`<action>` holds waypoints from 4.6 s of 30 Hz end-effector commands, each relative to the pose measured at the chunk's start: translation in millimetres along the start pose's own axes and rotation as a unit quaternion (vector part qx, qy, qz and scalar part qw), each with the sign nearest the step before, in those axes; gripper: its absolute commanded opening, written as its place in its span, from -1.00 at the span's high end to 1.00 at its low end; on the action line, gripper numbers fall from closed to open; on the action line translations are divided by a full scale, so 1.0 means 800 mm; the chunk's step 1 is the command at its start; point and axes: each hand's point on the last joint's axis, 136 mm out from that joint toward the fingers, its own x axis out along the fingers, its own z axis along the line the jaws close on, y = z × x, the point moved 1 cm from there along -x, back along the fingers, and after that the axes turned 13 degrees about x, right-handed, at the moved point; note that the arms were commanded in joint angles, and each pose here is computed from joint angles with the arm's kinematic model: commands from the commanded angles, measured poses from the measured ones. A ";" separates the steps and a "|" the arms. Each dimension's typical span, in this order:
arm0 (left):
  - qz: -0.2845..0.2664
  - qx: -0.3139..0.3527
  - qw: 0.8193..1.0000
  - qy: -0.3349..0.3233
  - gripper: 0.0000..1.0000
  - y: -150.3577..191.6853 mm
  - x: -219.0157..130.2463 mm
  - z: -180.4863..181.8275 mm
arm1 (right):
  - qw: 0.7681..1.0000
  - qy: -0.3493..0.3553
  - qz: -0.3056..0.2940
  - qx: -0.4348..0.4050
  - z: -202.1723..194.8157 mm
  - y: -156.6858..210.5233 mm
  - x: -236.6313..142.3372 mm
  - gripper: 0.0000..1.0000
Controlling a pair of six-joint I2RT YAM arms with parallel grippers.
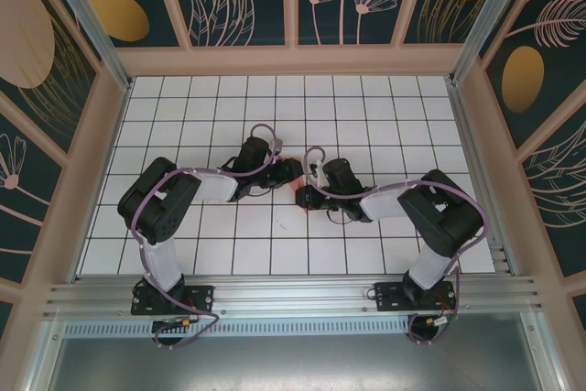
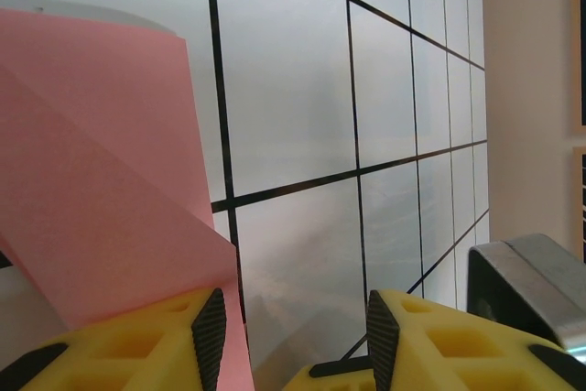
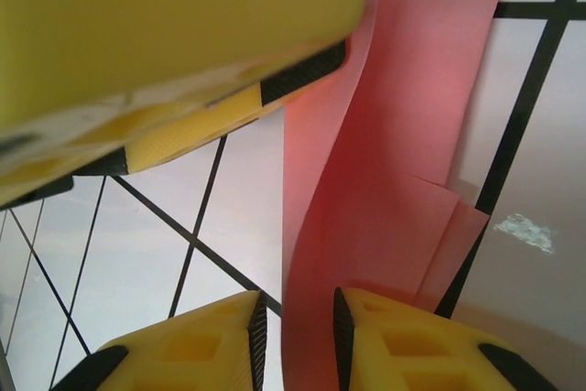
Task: Fold a paper plane with a square sheet of paper (pick it up from the middle)
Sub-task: Fold the wing for the fifth time at the center of the table.
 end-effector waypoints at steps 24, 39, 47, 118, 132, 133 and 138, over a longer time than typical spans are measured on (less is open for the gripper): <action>0.003 -0.004 1.000 0.002 0.05 0.000 0.005 0.011 | 0.968 0.078 -0.060 -0.229 0.014 -0.005 -0.001 0.17; 0.001 0.000 1.000 0.011 0.05 -0.005 0.004 0.003 | 0.975 0.071 -0.052 -0.205 -0.002 0.000 0.008 0.57; -0.003 0.006 1.000 0.019 0.03 -0.010 0.002 -0.003 | 0.988 0.024 -0.022 -0.150 -0.005 0.007 0.007 0.87; -0.013 0.065 0.995 0.079 -0.04 0.005 0.034 -0.012 | 0.968 -0.063 -0.035 0.239 -0.059 0.004 -0.020 1.00; 0.018 0.041 0.998 0.049 0.02 0.025 0.052 0.021 | 0.975 -0.005 -0.056 0.213 -0.051 -0.013 -0.041 0.65; 0.019 0.043 0.998 0.049 0.02 0.026 0.052 0.020 | 0.977 0.014 -0.065 0.204 -0.054 -0.016 -0.047 0.59; 0.026 0.046 0.997 0.048 0.02 0.025 0.054 0.019 | 0.983 0.081 -0.078 0.143 -0.060 -0.026 -0.067 0.34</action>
